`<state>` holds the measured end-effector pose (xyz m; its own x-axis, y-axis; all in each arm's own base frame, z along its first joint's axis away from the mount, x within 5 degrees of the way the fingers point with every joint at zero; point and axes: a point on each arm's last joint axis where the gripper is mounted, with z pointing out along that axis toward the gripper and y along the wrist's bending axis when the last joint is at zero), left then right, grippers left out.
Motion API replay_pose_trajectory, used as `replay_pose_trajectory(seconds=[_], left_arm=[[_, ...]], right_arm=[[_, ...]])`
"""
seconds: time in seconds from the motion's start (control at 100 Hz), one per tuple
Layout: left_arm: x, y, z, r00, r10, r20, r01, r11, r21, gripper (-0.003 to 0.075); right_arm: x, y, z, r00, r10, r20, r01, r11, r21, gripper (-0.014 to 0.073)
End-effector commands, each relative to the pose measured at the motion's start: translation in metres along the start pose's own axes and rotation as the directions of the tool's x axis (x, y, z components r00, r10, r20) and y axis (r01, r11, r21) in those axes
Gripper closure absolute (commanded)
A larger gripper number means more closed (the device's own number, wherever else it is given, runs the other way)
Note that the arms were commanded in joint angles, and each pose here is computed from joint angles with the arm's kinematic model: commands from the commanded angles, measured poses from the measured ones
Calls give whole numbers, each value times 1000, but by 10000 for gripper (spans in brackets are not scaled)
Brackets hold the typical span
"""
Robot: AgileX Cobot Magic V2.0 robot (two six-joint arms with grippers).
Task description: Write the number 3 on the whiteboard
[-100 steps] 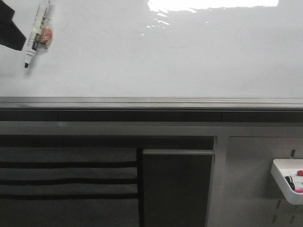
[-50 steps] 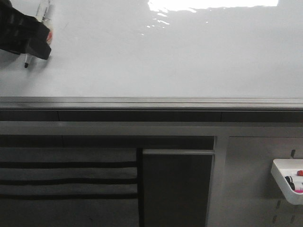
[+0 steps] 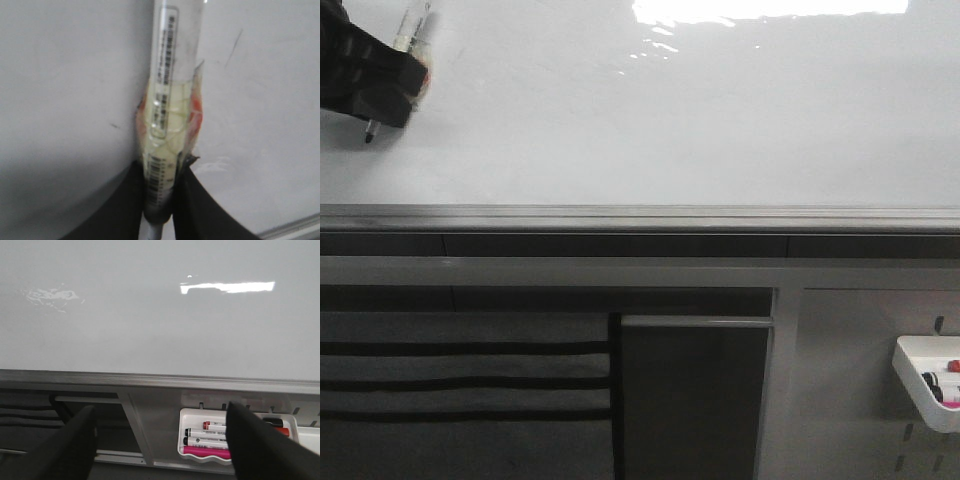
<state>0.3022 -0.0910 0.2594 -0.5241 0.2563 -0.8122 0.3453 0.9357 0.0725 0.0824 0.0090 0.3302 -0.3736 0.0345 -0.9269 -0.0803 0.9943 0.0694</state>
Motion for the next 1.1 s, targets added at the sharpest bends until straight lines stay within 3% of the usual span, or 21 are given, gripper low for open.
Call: replay_pose_trajectory(seconds=[0.0, 0.16, 0.24, 0.34, 0.48, 0.53, 0.61, 0.65, 0.75, 0.89, 0.99, 1.09], left_arm=[[-19, -1, -21, 997, 4, 71, -4, 1000, 2, 731], [-14, -6, -54, 993, 104, -46, -103, 994, 43, 738], [-13, -15, -81, 979, 195, -59, -189, 978, 89, 738], [-13, -31, -114, 957, 283, -66, -268, 947, 180, 738], [-7, -58, -157, 890, 455, -37, -407, 828, 385, 738], [-6, -68, -170, 874, 486, -9, -428, 778, 460, 738], [-5, -85, -185, 850, 526, 36, -449, 685, 573, 738], [-5, -92, -190, 839, 541, 59, -458, 644, 612, 738], [-2, -108, -196, 801, 588, 112, -503, 559, 660, 738], [1, -122, -195, 768, 626, 134, -523, 493, 695, 738], [1, -126, -191, 762, 636, 124, -518, 483, 706, 738], [1, -128, -187, 760, 640, 114, -512, 482, 711, 738]], right_arm=[[-17, 2, -7, 998, 8, 63, -7, 1000, -17, 118], [-27, 11, -19, 1000, -1, 14, 2, 996, -93, 118], [-31, 21, -22, 998, -55, -22, 50, 979, -199, 118], [-37, 36, -17, 989, -126, -77, 90, 927, -363, 118], [-46, 52, 0, 958, -258, -124, 146, 815, -561, 118], [-48, 58, 5, 935, -338, -111, 192, 742, -642, 118], [-54, 67, 14, 924, -374, -81, 191, 635, -748, 118], [-57, 71, 16, 918, -395, -49, 210, 585, -783, 118], [-64, 81, 25, 899, -438, -11, 240, 513, -824, 118], [-69, 100, 33, 860, -508, 48, 289, 407, -867, 119], [-71, 118, 36, 814, -573, 97, 326, 312, -892, 119], [-73, 138, 42, 778, -613, 135, 360, 260, -896, 120]])
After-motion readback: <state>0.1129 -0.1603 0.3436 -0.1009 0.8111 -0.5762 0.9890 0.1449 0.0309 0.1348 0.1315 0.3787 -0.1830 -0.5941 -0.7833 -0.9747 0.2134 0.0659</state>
